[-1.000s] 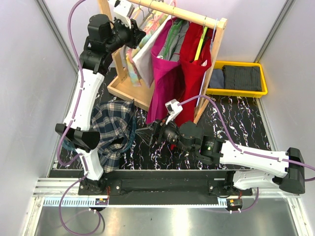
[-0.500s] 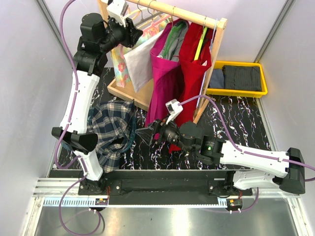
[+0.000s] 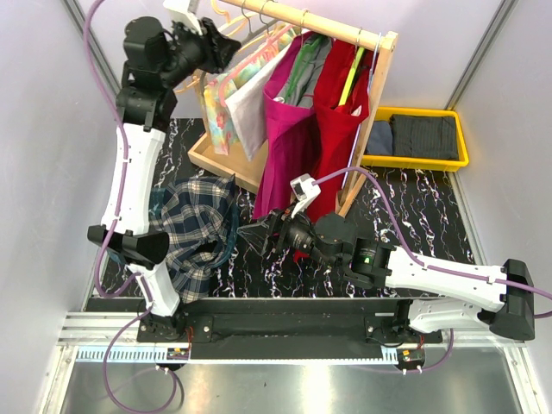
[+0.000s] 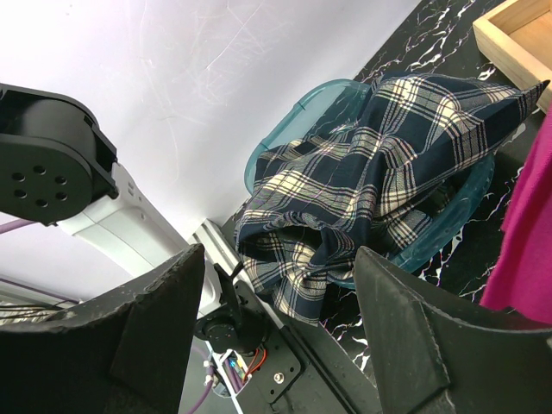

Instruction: Remove the skirt from the hanger

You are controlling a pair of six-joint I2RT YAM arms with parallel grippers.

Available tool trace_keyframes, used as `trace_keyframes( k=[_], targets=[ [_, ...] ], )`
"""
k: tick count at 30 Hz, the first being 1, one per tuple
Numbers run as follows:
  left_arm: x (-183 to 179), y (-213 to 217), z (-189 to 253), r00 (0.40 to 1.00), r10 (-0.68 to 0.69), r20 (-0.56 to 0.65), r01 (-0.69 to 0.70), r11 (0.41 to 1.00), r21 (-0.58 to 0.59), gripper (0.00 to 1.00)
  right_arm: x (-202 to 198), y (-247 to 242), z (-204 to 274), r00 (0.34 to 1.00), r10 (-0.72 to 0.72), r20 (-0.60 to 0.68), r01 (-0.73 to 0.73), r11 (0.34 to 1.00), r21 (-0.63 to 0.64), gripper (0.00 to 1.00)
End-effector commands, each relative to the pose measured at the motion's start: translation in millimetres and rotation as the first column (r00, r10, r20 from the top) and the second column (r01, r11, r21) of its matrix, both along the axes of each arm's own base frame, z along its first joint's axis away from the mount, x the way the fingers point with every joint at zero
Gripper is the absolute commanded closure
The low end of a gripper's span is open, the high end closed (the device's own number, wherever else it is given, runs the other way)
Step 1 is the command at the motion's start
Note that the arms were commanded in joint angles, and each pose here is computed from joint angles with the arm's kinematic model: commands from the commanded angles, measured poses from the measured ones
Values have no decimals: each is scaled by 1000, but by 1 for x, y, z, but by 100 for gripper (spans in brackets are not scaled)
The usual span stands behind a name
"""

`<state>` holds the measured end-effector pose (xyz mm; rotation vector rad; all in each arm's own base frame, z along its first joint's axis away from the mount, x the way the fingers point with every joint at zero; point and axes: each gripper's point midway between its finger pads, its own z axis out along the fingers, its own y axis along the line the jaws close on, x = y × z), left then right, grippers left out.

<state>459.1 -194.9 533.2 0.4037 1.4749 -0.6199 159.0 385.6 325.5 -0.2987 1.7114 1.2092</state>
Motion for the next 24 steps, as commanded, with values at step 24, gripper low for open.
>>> trace_keyframes(
  k=[24],
  targets=[
    [9,-6,-32,999,-36,3,36,990,135,89,-7,-9,32,998,8,60,-13,995,94,22]
  ],
)
